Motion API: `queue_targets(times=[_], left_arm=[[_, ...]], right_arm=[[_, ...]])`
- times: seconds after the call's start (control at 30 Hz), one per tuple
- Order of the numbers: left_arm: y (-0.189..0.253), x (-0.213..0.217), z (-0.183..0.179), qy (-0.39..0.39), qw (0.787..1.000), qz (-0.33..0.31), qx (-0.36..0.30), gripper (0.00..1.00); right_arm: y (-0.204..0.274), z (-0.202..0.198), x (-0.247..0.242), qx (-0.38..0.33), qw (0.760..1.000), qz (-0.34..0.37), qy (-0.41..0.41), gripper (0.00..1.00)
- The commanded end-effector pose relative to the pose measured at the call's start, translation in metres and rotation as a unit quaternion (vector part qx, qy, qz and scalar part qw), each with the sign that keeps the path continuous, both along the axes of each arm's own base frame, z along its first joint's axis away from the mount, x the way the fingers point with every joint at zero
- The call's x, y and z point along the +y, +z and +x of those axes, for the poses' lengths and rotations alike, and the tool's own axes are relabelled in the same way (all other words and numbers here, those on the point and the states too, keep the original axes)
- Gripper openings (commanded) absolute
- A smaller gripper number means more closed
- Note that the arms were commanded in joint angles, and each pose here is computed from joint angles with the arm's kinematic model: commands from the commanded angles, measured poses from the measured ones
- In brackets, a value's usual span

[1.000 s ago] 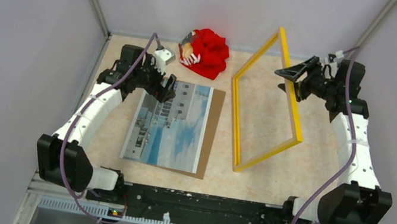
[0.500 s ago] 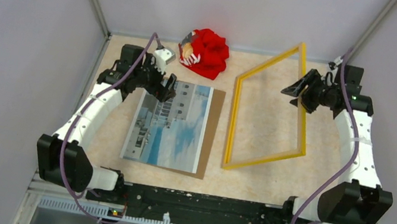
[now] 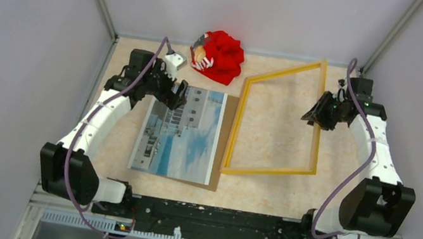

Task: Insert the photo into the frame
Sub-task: Turn over the photo frame at the center of the board.

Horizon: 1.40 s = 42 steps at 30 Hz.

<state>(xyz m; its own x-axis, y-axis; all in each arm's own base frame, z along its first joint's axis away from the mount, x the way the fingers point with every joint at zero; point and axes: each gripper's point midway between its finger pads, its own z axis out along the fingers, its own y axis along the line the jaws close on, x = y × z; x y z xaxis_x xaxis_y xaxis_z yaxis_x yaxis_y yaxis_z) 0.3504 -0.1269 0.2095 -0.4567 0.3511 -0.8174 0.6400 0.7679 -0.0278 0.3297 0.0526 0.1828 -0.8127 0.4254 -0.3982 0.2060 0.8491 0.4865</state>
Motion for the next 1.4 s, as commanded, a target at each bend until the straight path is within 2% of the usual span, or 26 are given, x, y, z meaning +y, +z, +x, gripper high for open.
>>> queue_targets(times=[0.0, 0.2, 0.5, 0.73, 0.87, 1.0, 1.2, 1.37], left_arm=[[0.009, -0.001, 0.004, -0.003, 1.0, 0.001, -0.026, 0.98], [0.006, 0.001, 0.005, 0.0, 1.0, 0.01, -0.027, 0.98], [-0.003, 0.006, 0.005, 0.0, 0.999, 0.028, -0.027, 0.98], [-0.005, 0.007, 0.007, 0.0, 0.999, 0.032, -0.028, 0.98], [-0.006, 0.008, 0.009, 0.002, 0.999, 0.034, -0.028, 0.98], [-0.008, 0.006, 0.008, -0.004, 0.999, 0.033, -0.026, 0.98], [-0.009, 0.008, 0.01, -0.001, 0.999, 0.038, -0.027, 0.98], [-0.008, 0.013, 0.013, 0.014, 0.999, 0.044, -0.024, 0.98]], right_arm=[[-0.006, 0.014, -0.003, -0.008, 0.999, -0.03, 0.021, 0.32], [-0.052, 0.017, 0.007, 0.05, 0.993, -0.091, 0.048, 0.3], [-0.095, 0.032, -0.025, 0.105, 0.978, -0.179, 0.019, 0.32], [-0.144, 0.02, -0.046, 0.164, 0.953, -0.253, 0.012, 0.32], [-0.154, 0.018, -0.056, 0.186, 0.938, -0.292, 0.004, 0.32], [-0.157, 0.015, -0.073, 0.199, 0.919, -0.339, -0.013, 0.39], [-0.15, 0.02, -0.081, 0.188, 0.913, -0.359, -0.041, 0.57], [-0.085, 0.056, -0.054, 0.075, 0.934, -0.343, -0.071, 0.7]])
